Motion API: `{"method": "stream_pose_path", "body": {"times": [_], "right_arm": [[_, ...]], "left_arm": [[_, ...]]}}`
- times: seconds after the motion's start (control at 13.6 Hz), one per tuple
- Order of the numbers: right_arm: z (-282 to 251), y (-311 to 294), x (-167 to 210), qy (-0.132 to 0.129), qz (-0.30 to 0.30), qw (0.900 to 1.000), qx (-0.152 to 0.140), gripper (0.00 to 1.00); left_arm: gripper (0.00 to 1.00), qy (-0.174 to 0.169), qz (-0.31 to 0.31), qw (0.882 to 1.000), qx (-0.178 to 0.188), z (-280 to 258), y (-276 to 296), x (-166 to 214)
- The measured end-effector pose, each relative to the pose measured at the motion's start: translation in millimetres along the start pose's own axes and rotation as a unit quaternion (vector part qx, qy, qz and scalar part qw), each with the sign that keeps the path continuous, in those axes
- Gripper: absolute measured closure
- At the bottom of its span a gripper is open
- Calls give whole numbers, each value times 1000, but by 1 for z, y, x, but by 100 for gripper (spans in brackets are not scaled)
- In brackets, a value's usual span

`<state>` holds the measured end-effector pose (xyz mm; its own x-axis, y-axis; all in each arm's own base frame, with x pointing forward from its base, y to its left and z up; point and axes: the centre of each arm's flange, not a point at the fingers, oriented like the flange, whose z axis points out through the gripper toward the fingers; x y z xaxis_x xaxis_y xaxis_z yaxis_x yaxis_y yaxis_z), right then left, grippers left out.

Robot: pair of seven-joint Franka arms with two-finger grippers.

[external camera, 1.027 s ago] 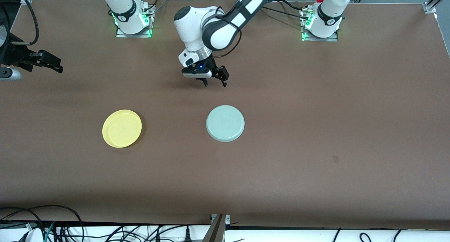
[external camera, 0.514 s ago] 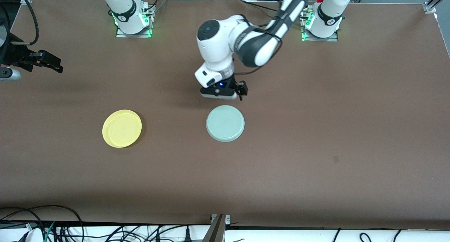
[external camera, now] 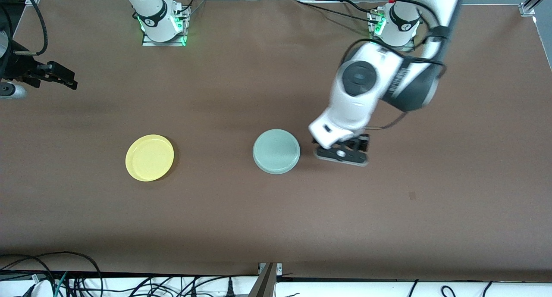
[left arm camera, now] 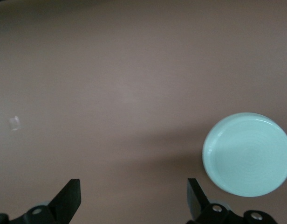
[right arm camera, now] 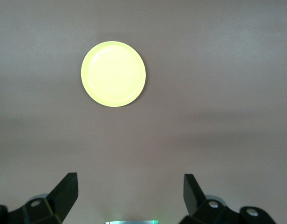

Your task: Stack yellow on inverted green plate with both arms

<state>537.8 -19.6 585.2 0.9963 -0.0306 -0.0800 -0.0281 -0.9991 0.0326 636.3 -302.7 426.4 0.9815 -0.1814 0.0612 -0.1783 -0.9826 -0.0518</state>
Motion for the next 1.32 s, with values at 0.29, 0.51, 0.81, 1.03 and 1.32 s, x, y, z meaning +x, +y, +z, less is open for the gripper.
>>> {"method": "stream_pose_path", "body": {"times": [0.29,0.51,0.81,1.03,1.32], "right_arm": [[0,0,0,0,0,1000,0,0],[0,0,0,0,0,1000,0,0],[20,-1,12,-9,-1,1000,-1,0],[67,-3,41,-27,-2,1000,-3,0],[182,-5,95,-48,-3,999,-6,0]], "left_arm": [[0,-3,-38,999,-2,-23,-98,8],[0,-7,-52,999,-5,-38,-153,5],[0,-15,-91,995,-30,-57,-221,-7],[0,-21,-98,995,-29,-75,-260,-20],[0,-36,-101,994,-26,-103,-304,-45]]}}
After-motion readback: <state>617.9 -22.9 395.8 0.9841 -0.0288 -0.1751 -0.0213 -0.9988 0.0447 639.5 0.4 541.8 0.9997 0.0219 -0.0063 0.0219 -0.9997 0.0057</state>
